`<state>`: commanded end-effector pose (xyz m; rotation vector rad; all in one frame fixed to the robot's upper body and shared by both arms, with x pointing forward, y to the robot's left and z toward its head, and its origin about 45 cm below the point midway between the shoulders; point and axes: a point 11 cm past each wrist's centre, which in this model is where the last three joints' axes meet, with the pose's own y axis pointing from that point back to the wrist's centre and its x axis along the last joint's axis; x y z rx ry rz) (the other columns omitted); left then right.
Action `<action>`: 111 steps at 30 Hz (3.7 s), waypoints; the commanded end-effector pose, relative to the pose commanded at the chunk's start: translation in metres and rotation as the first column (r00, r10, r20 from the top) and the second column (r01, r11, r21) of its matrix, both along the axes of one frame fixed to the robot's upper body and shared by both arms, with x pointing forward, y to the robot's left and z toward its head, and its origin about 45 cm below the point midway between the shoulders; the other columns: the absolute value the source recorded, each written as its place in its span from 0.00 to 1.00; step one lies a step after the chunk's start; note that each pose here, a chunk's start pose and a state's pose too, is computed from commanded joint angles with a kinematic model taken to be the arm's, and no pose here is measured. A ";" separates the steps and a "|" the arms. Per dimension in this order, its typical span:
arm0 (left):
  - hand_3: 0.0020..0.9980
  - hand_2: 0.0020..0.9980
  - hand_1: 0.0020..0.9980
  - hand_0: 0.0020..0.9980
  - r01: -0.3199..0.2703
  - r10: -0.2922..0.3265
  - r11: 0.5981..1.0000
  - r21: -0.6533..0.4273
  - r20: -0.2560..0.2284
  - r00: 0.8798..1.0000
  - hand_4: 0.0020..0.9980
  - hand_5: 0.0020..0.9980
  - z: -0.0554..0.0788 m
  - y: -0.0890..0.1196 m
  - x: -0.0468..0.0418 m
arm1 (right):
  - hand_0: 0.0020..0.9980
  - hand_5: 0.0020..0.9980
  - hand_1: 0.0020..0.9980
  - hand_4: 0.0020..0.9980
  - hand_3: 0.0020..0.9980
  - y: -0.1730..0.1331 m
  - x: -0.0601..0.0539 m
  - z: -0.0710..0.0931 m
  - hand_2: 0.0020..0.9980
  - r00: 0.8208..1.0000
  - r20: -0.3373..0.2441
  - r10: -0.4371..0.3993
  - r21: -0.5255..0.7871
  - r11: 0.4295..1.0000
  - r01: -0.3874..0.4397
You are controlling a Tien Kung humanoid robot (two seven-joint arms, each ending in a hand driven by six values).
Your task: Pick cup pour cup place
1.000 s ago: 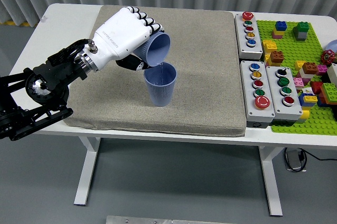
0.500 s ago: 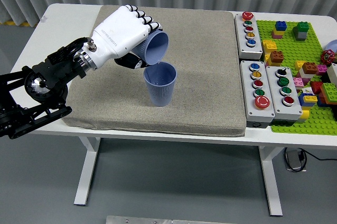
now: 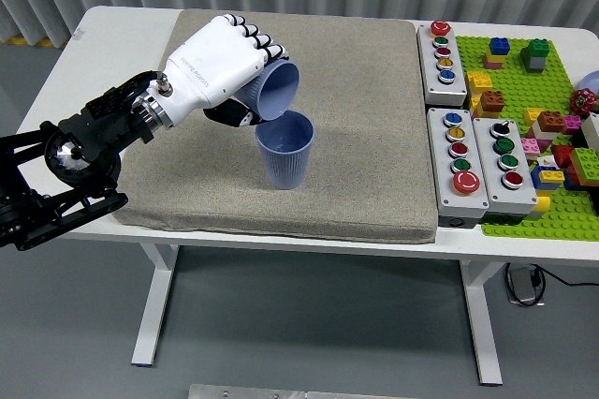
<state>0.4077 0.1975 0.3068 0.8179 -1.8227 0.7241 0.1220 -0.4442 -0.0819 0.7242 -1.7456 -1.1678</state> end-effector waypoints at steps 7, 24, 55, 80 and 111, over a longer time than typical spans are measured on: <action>0.50 0.53 0.48 0.43 0.029 -0.029 0.999 -0.023 0.023 0.999 0.65 0.02 0.008 -0.001 -0.0008 | 0.70 0.31 0.67 0.00 0.61 0.000 0.002 0.001 0.61 1.000 0.005 -0.002 -0.001 1.000 0.002; 0.50 0.53 0.48 0.43 -0.116 0.089 0.959 -0.259 -0.112 0.990 0.66 0.02 0.004 0.040 0.0183 | 0.70 0.31 0.67 0.00 0.61 -0.001 0.006 0.002 0.61 1.000 0.014 -0.004 -0.003 1.000 0.004; 0.50 0.52 0.48 0.46 -0.377 -0.113 0.329 -0.866 -0.433 0.894 0.66 0.02 -0.036 0.050 0.0145 | 0.70 0.31 0.67 0.00 0.61 0.001 -0.007 -0.002 0.61 1.000 -0.017 0.003 0.002 1.000 -0.003; 0.52 0.54 0.51 0.47 -0.547 -0.010 0.079 -0.834 -0.549 0.836 0.66 0.04 -0.094 0.088 0.0240 | 0.70 0.31 0.67 0.00 0.61 0.001 -0.006 -0.002 0.61 1.000 -0.013 0.002 0.001 1.000 -0.002; 0.52 0.56 0.53 0.50 -0.533 -0.042 -0.029 -0.846 -0.531 0.846 0.69 0.09 -0.128 0.079 0.0256 | 0.70 0.32 0.67 0.00 0.61 0.003 0.001 -0.001 0.61 1.000 -0.006 0.012 0.002 1.000 -0.012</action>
